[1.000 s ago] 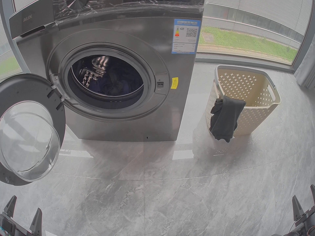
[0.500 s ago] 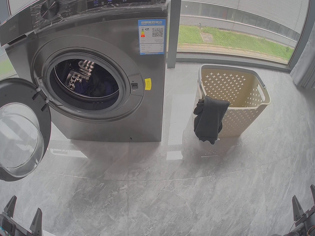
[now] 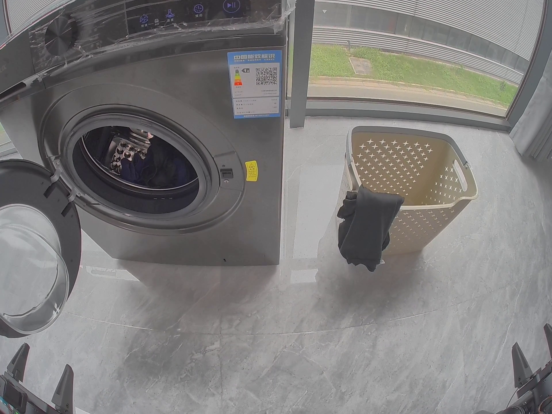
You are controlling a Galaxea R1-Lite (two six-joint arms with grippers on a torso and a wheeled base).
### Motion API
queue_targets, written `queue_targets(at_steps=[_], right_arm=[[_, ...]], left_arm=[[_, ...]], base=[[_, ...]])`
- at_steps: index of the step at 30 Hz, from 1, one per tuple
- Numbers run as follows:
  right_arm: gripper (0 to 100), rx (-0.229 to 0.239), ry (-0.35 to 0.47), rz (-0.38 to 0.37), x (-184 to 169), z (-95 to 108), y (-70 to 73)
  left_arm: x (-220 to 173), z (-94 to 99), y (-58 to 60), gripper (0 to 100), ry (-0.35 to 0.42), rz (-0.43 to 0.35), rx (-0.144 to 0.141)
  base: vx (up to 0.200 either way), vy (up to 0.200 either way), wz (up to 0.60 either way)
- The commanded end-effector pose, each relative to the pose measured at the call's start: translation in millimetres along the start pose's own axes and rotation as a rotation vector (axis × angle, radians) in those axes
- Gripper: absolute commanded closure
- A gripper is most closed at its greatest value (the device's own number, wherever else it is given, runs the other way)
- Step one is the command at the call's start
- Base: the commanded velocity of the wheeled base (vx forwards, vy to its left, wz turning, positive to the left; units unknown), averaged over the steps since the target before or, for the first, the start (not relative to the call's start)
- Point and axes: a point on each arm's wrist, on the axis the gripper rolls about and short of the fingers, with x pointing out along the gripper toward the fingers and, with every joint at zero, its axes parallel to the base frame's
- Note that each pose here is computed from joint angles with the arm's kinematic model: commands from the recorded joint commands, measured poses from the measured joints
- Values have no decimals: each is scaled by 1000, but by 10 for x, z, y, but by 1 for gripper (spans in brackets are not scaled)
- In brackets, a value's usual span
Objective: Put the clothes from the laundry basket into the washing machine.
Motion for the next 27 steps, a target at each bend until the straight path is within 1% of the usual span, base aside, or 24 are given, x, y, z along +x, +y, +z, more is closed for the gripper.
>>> queue_targets(at_steps=[1, 5, 26, 27], right_arm=[[0, -1, 6, -1, 4, -52, 0], [0, -1, 6, 1, 4, -52, 0], [0, 1, 6, -1, 4, -52, 0], [0, -1, 6, -1, 4, -52, 0]], left_arm=[[5, -46, 0, 0, 6, 1, 0], [5, -47, 0, 0, 8, 1, 0], [5, -46, 0, 0, 6, 1, -6], [5, -46, 0, 0, 6, 1, -6]], base=[[0, 0, 0], [0, 0, 0], [0, -200, 0], [0, 0, 0]])
